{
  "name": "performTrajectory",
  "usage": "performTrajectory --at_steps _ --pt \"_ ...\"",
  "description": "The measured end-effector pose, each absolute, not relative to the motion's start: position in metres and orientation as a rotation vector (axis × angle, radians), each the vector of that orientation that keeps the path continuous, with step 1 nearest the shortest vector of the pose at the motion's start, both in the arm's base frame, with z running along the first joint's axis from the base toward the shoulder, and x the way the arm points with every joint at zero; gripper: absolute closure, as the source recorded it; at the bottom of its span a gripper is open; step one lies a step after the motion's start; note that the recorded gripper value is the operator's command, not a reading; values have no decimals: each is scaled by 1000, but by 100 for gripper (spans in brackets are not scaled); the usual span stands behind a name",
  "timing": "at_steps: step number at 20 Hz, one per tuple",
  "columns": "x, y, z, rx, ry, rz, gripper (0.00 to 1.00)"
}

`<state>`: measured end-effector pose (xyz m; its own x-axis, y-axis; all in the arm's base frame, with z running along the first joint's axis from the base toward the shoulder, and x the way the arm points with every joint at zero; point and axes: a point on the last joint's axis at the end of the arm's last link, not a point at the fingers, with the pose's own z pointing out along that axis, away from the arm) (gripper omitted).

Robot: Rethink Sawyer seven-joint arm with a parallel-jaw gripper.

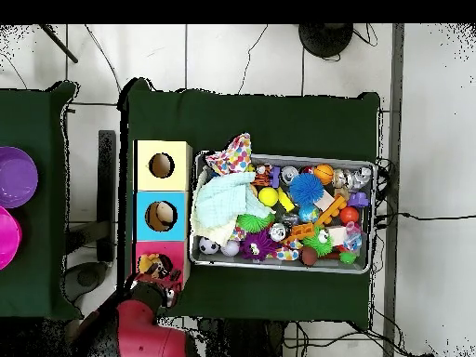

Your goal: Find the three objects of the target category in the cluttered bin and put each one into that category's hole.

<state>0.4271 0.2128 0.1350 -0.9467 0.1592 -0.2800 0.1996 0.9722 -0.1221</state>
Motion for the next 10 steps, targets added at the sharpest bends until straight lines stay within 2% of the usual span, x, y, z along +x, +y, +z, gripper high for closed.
performTrajectory --at_steps 10 --pt "432 202 179 301 2873 -207 0"
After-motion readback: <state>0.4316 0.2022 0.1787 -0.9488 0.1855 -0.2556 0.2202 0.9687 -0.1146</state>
